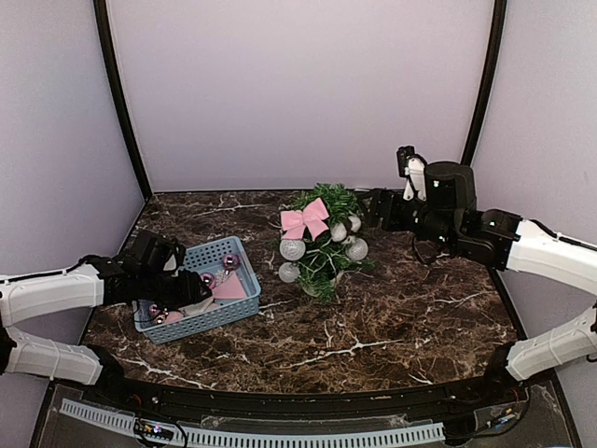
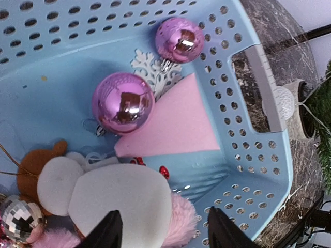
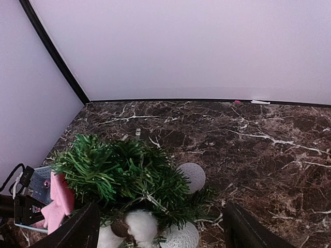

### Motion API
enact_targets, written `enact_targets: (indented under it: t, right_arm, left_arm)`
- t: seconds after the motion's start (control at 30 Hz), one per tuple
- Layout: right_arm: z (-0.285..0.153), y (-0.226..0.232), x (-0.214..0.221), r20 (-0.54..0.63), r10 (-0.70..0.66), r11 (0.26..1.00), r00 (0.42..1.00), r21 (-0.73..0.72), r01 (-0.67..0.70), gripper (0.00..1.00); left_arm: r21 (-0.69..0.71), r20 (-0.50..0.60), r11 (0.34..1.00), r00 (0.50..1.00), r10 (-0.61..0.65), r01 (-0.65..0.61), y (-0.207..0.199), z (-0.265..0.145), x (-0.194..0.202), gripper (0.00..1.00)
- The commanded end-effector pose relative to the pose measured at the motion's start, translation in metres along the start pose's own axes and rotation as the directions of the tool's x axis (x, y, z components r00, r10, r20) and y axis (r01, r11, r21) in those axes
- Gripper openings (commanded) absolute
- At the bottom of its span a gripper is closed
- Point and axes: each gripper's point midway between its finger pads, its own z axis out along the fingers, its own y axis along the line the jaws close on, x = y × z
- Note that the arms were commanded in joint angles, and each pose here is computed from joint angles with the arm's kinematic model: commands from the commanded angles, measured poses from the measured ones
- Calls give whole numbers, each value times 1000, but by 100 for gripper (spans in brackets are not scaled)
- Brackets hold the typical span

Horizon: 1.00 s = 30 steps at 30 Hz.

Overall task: Decorate the small christmas tree
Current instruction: Pick up the ornament ball from the bin.

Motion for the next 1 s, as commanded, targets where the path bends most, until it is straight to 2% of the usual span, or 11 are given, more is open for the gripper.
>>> enact_targets:
  t: [0.0,0.13,0.3,0.4,0.6,0.97]
  right_arm:
    - [-5,-2,-7,26,57,998,998,-20,-57,83]
    - [-6,-6,-7,28,65,998,997,-13,-65,83]
    - [-8,-9,-8,35,75,997,997,-7,-75,83]
    - [-8,-11,-6,32,80,997,996,-5,-80,83]
    - [-2,-10,-2,19,81,997,997,-14,-81,83]
    - [6,-6,1,4,85,996,996,-23,-84,83]
  left_arm:
    - [-19,-83,1000,997,-9,7,7,14,15,47]
    - [-36,-140,999,990,14,-20,6,25,19,35]
    - [-50,-183,999,983,4,-13,5,27,21,29]
    - [-37,-145,999,989,2,-7,1,18,15,29]
    - [35,-101,999,995,13,-10,-19,-7,5,38]
    - [189,-250,982,967,45,3,-48,5,36,35]
